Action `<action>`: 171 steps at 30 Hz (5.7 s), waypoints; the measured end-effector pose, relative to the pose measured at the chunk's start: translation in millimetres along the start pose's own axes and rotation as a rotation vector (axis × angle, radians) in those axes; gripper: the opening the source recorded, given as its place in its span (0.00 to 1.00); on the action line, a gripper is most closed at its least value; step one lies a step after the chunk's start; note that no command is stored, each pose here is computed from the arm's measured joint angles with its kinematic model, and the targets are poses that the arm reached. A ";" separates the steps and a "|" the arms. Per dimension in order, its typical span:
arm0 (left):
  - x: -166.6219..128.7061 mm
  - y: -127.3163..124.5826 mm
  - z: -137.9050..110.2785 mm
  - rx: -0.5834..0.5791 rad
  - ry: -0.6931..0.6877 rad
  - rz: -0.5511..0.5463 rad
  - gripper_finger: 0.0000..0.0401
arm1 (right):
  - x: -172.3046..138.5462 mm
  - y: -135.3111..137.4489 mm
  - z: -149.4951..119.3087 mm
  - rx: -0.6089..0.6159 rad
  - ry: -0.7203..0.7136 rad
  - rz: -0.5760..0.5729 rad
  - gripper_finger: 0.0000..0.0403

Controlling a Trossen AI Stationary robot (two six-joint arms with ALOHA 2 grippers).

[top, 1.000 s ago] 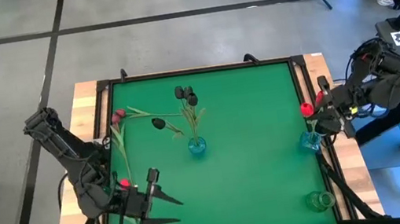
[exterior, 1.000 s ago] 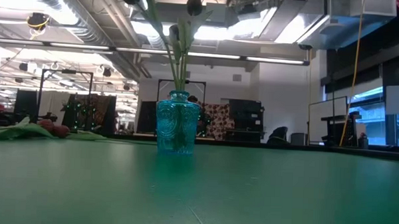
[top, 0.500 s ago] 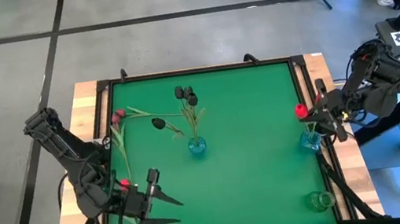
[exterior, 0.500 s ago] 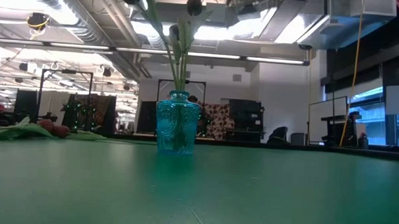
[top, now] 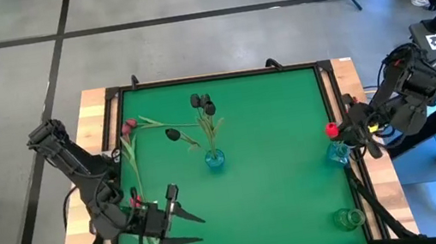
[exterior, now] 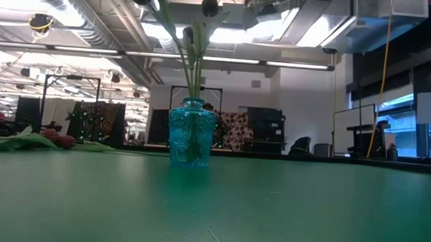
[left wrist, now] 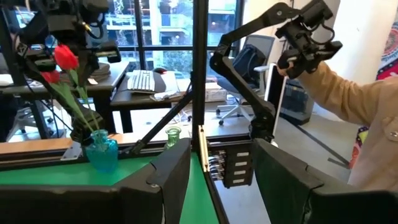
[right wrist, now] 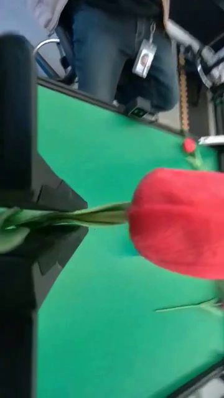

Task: Sort flowers into vase by color
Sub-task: Put the red flower into the right blue vase

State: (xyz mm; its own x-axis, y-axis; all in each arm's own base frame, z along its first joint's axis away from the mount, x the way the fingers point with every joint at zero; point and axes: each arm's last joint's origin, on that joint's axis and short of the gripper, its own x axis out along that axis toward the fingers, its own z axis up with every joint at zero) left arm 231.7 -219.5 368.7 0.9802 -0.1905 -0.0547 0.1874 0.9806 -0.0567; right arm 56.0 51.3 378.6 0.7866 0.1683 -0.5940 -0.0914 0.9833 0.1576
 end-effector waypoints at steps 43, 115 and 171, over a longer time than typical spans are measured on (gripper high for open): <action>-8.4 11.1 -17.6 -0.015 0.188 0.133 0.42 | -68.2 22.4 105.5 -0.012 -0.681 0.055 0.27; -107.5 58.2 -222.6 -1.206 1.171 1.312 0.42 | 2.2 88.1 113.2 -0.061 -0.521 0.021 0.27; -82.2 80.4 -228.6 -1.055 0.986 1.241 0.15 | 1.2 84.3 110.0 -0.083 -0.500 0.000 0.27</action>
State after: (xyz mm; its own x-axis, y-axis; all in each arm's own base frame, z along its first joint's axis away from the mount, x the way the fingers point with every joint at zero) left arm 151.4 -135.3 140.8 0.0605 0.1716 -0.9833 -0.9765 0.2143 -0.0226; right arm 116.4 126.7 478.0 0.9809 0.1342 -0.1408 -0.1235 0.9889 0.0822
